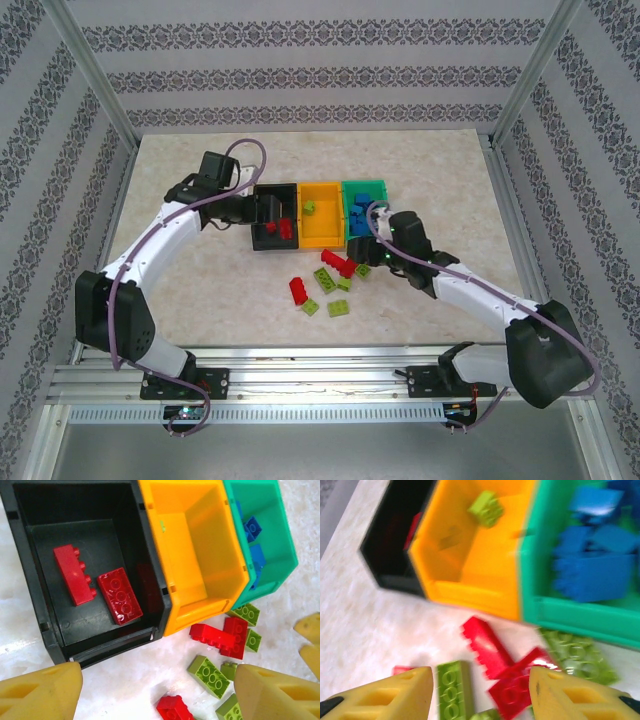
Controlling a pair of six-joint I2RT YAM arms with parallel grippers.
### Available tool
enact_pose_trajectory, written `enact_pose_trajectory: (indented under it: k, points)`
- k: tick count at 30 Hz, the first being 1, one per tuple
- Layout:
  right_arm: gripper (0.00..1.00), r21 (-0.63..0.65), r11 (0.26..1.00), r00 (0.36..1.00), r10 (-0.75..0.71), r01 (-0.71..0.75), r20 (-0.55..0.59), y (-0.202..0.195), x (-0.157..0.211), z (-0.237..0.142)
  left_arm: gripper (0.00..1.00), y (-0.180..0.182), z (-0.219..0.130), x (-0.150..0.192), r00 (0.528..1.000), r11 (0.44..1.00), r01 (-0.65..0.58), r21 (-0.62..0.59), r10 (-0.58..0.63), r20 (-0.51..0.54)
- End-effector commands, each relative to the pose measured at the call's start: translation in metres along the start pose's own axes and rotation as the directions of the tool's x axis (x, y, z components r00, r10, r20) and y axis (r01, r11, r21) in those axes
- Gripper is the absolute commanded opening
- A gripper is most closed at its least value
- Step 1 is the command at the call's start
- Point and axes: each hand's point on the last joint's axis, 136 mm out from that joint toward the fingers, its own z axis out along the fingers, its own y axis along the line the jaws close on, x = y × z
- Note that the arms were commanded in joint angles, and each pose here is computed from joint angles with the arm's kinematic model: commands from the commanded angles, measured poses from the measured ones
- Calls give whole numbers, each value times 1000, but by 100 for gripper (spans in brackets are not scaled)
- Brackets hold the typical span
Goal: Sort the legos into containers by color
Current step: Pick up the lego from the bottom-center of the table.
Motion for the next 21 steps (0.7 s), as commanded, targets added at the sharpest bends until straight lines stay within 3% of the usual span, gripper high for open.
enact_pose_trajectory:
  k: [1, 8, 18, 21]
  points:
    - [54, -33, 997, 988, -68, 64, -141, 27, 31, 9, 79, 3, -6, -12, 999, 998, 29, 57, -32, 42]
    - [54, -63, 992, 950, -125, 112, -286, 69, 75, 46, 79, 24, -20, -14, 994, 997, 73, 39, -76, 83]
    - [53, -46, 988, 901, -152, 146, -408, 92, 100, 93, 79, 34, -21, -12, 992, 995, 93, 33, -95, 88]
    - [53, 23, 979, 884, -172, 202, -435, 86, 104, 106, 79, 34, -21, -12, 992, 995, 93, 34, -96, 85]
